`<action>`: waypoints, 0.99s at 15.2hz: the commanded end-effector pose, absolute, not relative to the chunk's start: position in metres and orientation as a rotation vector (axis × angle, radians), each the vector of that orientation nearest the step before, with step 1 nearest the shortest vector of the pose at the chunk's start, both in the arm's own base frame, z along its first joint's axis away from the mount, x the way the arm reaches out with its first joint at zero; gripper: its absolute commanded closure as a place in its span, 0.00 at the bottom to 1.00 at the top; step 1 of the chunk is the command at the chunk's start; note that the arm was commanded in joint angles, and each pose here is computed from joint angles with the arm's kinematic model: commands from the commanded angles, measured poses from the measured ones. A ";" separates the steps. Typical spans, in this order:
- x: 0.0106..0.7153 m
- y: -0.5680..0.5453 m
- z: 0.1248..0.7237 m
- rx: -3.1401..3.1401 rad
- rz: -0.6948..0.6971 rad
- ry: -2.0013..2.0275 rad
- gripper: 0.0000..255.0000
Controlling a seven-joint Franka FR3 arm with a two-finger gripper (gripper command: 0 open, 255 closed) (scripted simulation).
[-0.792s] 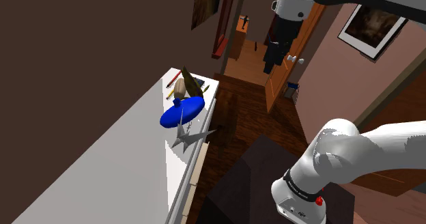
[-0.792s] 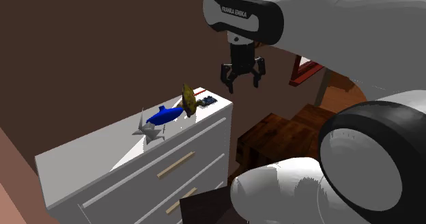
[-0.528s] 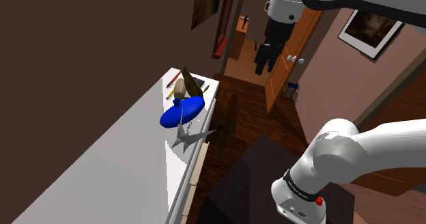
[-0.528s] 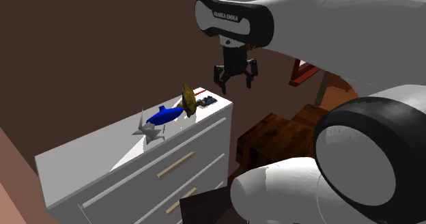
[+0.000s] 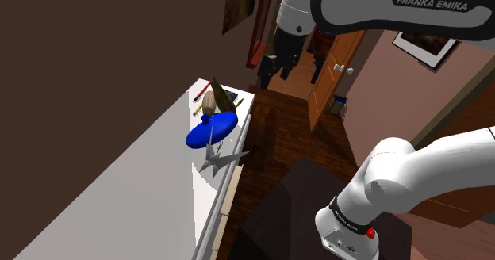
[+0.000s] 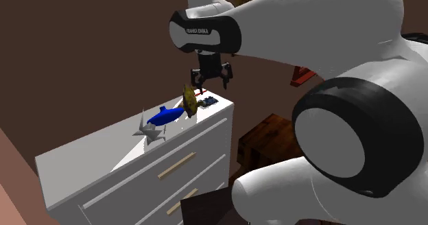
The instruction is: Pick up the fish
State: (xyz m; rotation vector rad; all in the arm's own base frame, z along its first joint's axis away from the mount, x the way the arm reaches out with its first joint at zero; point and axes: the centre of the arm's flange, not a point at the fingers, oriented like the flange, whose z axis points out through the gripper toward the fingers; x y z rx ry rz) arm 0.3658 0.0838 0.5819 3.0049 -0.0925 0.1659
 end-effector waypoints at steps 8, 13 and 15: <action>0.438 0.164 0.558 2.948 0.397 -0.177 0.00; 0.454 0.180 0.538 2.933 0.445 -0.195 0.00; 0.454 0.180 0.527 2.933 0.445 -0.195 0.00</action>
